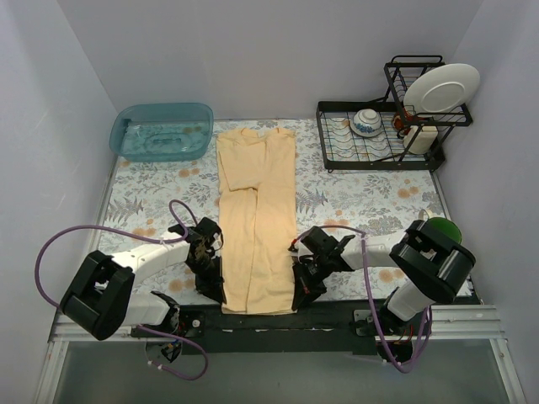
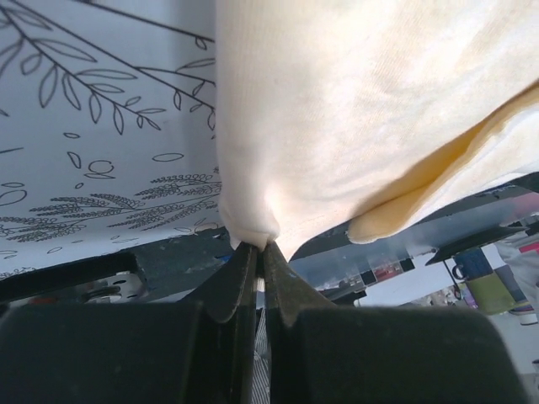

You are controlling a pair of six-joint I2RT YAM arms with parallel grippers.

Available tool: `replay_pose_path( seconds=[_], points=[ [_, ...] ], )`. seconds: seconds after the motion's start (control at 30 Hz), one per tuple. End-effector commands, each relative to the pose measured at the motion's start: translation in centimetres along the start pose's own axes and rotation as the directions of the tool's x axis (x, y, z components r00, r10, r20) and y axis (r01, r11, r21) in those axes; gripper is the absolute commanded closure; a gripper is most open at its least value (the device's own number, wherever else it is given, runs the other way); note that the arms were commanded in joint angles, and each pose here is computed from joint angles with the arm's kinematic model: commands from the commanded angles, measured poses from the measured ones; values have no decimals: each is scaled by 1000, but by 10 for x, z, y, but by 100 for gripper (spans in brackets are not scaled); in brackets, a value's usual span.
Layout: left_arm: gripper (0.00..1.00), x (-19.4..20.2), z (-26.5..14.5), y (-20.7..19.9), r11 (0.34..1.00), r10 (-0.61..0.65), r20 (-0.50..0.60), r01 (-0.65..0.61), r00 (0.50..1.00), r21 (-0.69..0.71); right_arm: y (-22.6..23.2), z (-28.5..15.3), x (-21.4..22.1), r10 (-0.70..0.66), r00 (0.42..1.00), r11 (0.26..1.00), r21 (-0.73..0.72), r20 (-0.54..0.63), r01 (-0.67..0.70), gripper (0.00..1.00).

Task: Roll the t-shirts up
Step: Roll the T-shirt to the center of the board.

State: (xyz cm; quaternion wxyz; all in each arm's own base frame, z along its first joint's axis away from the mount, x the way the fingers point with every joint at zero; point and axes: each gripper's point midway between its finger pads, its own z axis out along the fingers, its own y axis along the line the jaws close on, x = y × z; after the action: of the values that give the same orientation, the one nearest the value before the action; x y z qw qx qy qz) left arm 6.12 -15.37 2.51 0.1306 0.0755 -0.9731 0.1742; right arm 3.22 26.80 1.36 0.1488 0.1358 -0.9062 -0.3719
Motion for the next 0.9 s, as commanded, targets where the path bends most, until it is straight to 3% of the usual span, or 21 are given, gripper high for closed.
replay_pose_path(
  seconds=[0.0,0.13,0.3,0.87],
  points=[
    [100,-3,-7,-10,996,46,18,-47,999,73,-4,-11,0,-28,1000,998,49,10,27,99],
    [100,-12,-22,-20,986,128,97,-137,987,92,23,-21,-17,-135,988,991,-3,75,135,99],
    [100,-16,-28,-32,974,164,118,-179,979,136,34,-29,-30,-220,966,975,-9,132,224,99],
    [100,-81,-60,-40,982,149,319,-178,936,62,18,-51,-77,-231,939,972,93,255,214,99]
  ],
)
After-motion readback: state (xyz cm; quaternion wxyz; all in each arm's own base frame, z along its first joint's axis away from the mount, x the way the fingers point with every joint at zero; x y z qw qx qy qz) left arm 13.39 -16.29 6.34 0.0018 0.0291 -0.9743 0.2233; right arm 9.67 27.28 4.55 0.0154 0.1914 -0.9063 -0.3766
